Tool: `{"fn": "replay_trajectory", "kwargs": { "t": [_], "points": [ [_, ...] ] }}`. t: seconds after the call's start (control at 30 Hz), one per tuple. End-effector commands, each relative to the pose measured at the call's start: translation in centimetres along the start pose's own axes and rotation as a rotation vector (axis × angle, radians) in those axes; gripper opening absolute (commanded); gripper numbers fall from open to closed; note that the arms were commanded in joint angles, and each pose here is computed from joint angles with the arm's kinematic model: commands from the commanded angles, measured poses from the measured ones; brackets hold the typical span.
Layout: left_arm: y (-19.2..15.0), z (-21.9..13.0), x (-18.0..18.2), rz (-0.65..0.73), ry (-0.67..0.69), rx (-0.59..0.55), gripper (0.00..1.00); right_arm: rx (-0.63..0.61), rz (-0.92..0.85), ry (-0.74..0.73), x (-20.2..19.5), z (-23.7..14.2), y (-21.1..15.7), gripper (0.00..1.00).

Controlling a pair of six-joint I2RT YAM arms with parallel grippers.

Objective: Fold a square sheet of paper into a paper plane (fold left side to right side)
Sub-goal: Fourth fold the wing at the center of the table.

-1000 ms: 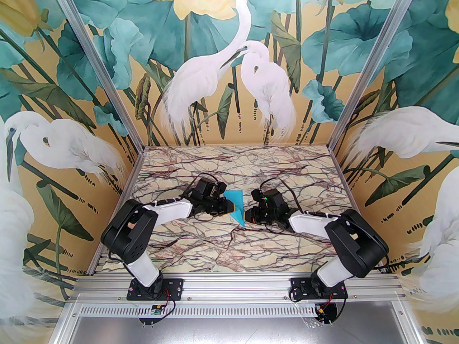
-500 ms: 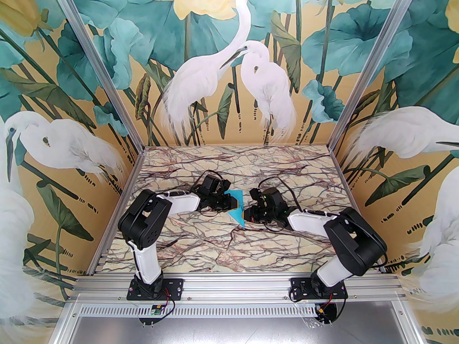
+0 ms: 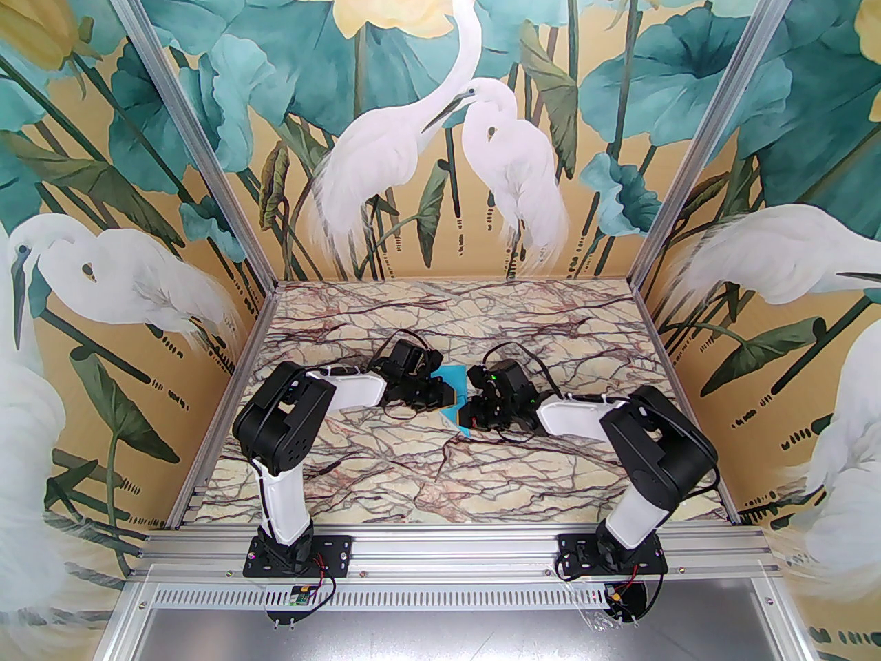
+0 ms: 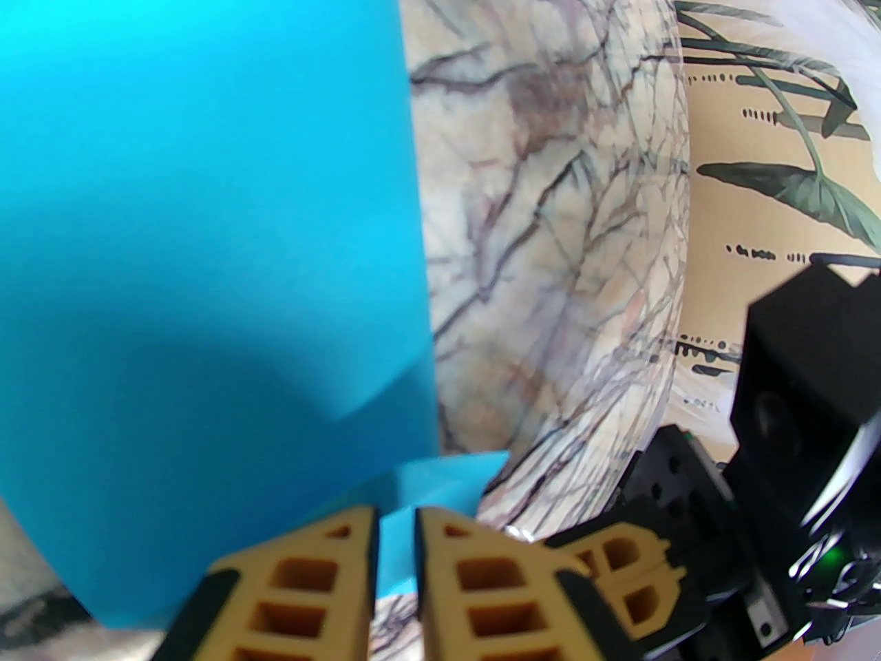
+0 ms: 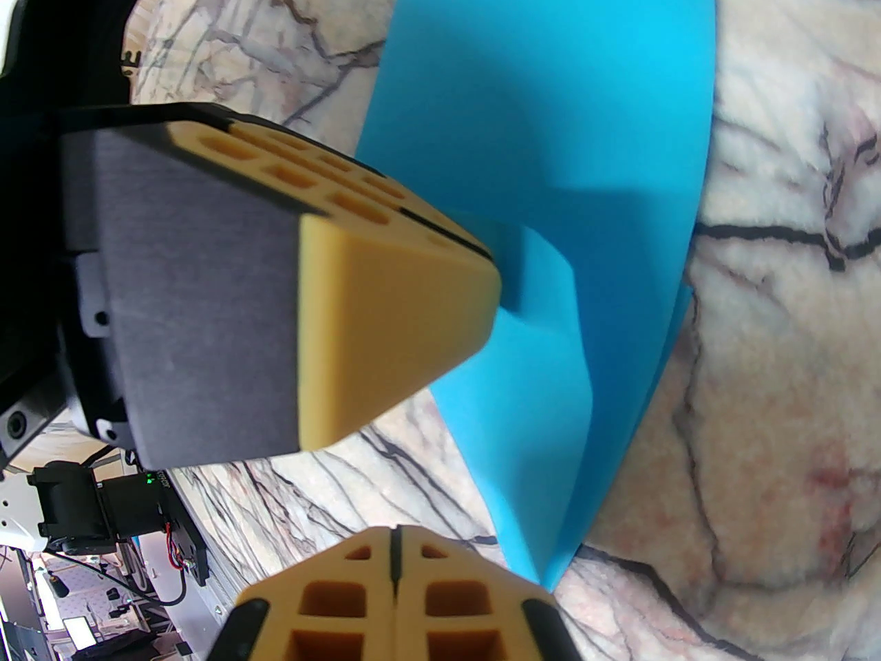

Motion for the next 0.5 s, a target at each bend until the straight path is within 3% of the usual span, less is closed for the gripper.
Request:
{"fn": "replay_trajectory", "kwargs": {
  "t": [0.0, 0.47],
  "points": [
    [-0.4, 0.6, 1.6, -0.01, 0.058, 0.016, 0.19, 0.031, 0.003, -0.019, 0.0, 0.5, 0.2, 0.02],
    [-0.6, 0.8, 2.5, -0.009, 0.103, 0.001, 0.19, 0.107, 0.033, -0.061, -0.4, 1.6, 0.2, 0.01]
  ]
}}
Point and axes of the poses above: each hand's point on the last joint's axis, 136 mm out from that joint toward the fingers, its own z axis out along the fingers, its own x axis along the line the jaws close on, y = z × x, the point moved 10 cm from there along -z, back along the fingers, and after that the axes turned 14 degrees about -z, right-handed, at the moved point
